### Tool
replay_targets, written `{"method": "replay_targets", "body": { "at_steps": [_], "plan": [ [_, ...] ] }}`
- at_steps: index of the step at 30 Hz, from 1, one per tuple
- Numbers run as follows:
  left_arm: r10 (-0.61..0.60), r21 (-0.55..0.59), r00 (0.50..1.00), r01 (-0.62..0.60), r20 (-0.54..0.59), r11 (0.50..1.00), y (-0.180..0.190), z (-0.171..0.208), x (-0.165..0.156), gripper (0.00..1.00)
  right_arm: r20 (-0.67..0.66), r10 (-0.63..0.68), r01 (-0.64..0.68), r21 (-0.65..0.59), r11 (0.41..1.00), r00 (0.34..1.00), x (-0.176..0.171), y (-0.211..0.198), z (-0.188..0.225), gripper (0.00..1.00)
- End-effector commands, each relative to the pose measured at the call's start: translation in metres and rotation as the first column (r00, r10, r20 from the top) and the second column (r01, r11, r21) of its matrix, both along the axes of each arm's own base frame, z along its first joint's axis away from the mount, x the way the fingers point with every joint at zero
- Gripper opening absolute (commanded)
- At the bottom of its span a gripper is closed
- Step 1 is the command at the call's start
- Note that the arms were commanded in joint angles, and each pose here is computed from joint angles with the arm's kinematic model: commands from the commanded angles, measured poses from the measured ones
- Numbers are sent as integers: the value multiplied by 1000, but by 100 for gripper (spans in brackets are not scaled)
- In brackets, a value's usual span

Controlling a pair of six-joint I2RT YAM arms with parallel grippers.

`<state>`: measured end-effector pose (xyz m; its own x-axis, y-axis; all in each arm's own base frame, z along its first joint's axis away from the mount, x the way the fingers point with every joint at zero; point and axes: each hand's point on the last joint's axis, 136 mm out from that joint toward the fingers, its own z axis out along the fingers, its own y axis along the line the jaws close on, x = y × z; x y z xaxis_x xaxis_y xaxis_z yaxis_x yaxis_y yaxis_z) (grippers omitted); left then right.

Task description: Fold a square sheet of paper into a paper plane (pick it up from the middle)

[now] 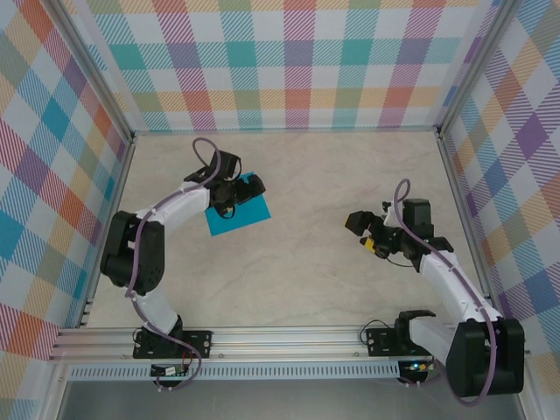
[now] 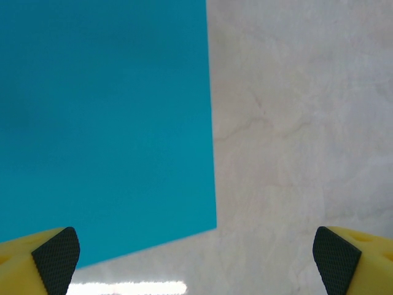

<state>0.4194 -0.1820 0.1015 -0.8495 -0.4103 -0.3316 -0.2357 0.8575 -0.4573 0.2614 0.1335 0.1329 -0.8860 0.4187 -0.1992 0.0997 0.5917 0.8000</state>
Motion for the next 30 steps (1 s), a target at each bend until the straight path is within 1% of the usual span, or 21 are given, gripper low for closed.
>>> {"method": "replay_targets", "body": {
  "at_steps": [1, 6, 9, 12, 16, 21, 25, 28, 30],
  "plan": [
    [2, 66, 997, 3, -71, 998, 4, -20, 5, 100, 29, 26, -27, 16, 1000, 999, 10, 9, 14, 100],
    [7, 54, 992, 0, -127, 999, 0, -44, 17, 100, 2, 39, -39, 2, 999, 999, 12, 14, 8, 100],
    [-1, 50, 987, 9, -159, 999, -3, -57, 16, 100, -7, 45, -45, -3, 999, 999, 11, 16, 6, 100],
    [-2, 46, 980, 12, -201, 999, -3, -71, 7, 100, -18, 43, -43, -11, 999, 999, 12, 16, 3, 100],
    [-6, 23, 970, 12, -243, 1000, -5, -87, -16, 100, -40, 20, -21, -42, 999, 999, 14, 12, -3, 100],
    [-32, -44, 961, 20, -273, 999, -23, -103, -53, 100, -78, -9, 4, -61, 998, 997, 16, 9, -12, 100],
    [-64, -94, 960, 40, -272, 995, -51, -111, -78, 100, -100, -17, 11, -63, 998, 995, 16, 9, -23, 100],
    [-97, -94, 957, 74, -272, 993, -73, -110, -95, 100, -118, -18, 8, -80, 997, 993, 15, 8, -30, 100],
    [-104, -90, 961, 84, -258, 992, -87, -106, -101, 100, -129, -13, 0, -101, 995, 992, 13, 6, -35, 100]
  ]
}}
